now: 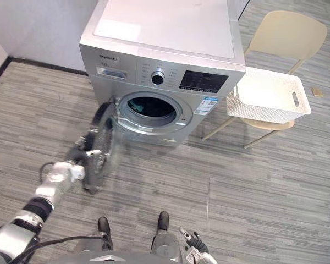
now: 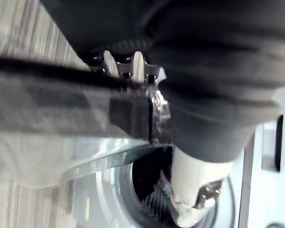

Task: Pick up the laundry basket with both hands and put the clothes into the washing machine.

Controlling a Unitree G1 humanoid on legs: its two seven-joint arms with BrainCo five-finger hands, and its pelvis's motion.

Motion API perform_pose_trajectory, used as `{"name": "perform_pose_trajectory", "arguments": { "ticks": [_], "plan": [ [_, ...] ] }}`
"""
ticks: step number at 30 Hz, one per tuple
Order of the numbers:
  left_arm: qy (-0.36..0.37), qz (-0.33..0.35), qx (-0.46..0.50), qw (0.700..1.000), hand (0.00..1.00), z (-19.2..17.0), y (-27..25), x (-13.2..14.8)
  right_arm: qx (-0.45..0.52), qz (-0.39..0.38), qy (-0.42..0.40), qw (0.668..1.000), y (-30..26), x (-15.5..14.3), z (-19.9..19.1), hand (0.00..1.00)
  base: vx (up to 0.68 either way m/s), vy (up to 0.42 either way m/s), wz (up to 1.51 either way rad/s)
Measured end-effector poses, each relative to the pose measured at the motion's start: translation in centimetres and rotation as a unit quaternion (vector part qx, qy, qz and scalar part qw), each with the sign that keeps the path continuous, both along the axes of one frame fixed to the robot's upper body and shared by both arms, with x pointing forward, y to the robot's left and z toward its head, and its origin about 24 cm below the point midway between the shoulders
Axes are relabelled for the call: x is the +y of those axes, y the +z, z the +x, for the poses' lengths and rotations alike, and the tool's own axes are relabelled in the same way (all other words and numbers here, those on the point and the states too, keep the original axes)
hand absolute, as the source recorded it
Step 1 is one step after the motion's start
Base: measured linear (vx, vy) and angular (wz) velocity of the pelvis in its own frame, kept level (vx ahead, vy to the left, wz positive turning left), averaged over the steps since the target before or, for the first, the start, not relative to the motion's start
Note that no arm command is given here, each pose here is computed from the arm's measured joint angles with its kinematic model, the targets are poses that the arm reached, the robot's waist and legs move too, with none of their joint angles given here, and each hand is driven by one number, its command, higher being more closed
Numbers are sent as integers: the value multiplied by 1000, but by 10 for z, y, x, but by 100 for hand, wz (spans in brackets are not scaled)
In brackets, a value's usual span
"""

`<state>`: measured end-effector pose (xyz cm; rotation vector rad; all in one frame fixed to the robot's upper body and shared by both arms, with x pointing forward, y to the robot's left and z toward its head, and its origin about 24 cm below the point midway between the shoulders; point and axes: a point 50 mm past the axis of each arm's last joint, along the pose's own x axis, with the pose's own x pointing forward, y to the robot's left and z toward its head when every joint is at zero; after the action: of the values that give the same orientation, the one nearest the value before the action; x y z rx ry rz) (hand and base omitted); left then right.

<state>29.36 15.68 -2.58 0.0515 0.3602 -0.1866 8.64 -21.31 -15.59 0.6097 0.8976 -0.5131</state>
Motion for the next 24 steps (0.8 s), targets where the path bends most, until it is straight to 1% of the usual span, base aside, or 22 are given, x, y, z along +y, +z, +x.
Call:
{"name": "perform_pose_trajectory", "arguments": {
  "ticks": [1, 3, 4, 5, 6, 7, 8, 10, 11, 13, 15, 16, 17, 20, 24],
  "plan": [
    [-22, -1, 6, 1000, 0, -3, -3, -10, 1, 0, 0, 1000, 0, 0, 0, 0, -27, 34, -2],
    [-117, -14, 28, 993, 0, -21, -13, -52, 2, 1, 0, 1000, 0, 0, -2, 0, -32, 16, -10],
    [-146, -21, 34, 988, 0, -28, -15, -65, 4, 0, -1, 1000, 0, 0, -3, 0, -29, -5, -11],
    [-203, -42, 42, 977, 0, -40, -15, -93, 5, 0, -1, 1000, -1, -1, -4, 0, -33, -12, -12],
    [-241, -66, 42, 967, 0, -49, -11, -116, 4, -1, -1, 1000, 0, -1, -3, 0, -39, -15, -16],
    [-283, -109, 39, 952, 0, -59, -2, -145, 3, -1, 0, 1000, 0, -1, -2, 0, -64, -22, -16],
    [-299, -130, 36, 945, 0, -62, 5, -158, 3, -1, 2, 1000, 0, 0, -2, 0, -80, -28, -19],
    [-350, -194, 0, 916, 0, -67, 39, -200, 3, -3, 3, 1000, 0, -1, -3, 0, -104, -34, -33],
    [-363, -205, -14, 909, 0, -67, 50, -208, 5, -4, 2, 1000, 0, -2, -5, 0, -112, -29, -32],
    [-401, -255, -79, 876, 0, -67, 95, -237, 25, -15, -3, 1000, -1, -10, -20, 0, -100, -33, -28],
    [-411, -266, -103, 866, 0, -67, 109, -244, 40, -26, -8, 999, -1, -16, -30, 0, -31, -35, -25],
    [-413, -270, -131, 860, 0, -64, 120, -243, 50, -35, -13, 998, -1, -22, -36, 0, 3, -25, -30],
    [-408, -272, -137, 861, 0, -62, 121, -241, 54, -38, -18, 998, -1, -23, -38, 0, -9, -40, -26],
    [-394, -252, -150, 871, 0, -53, 119, -231, 57, -36, -33, 997, -2, -23, -43, 0, -37, -36, -1],
    [-352, -207, -142, 902, 0, -34, 102, -206, 62, -38, -68, 995, -1, -29, -51, 0, -44, -35, 18]
  ]
}}
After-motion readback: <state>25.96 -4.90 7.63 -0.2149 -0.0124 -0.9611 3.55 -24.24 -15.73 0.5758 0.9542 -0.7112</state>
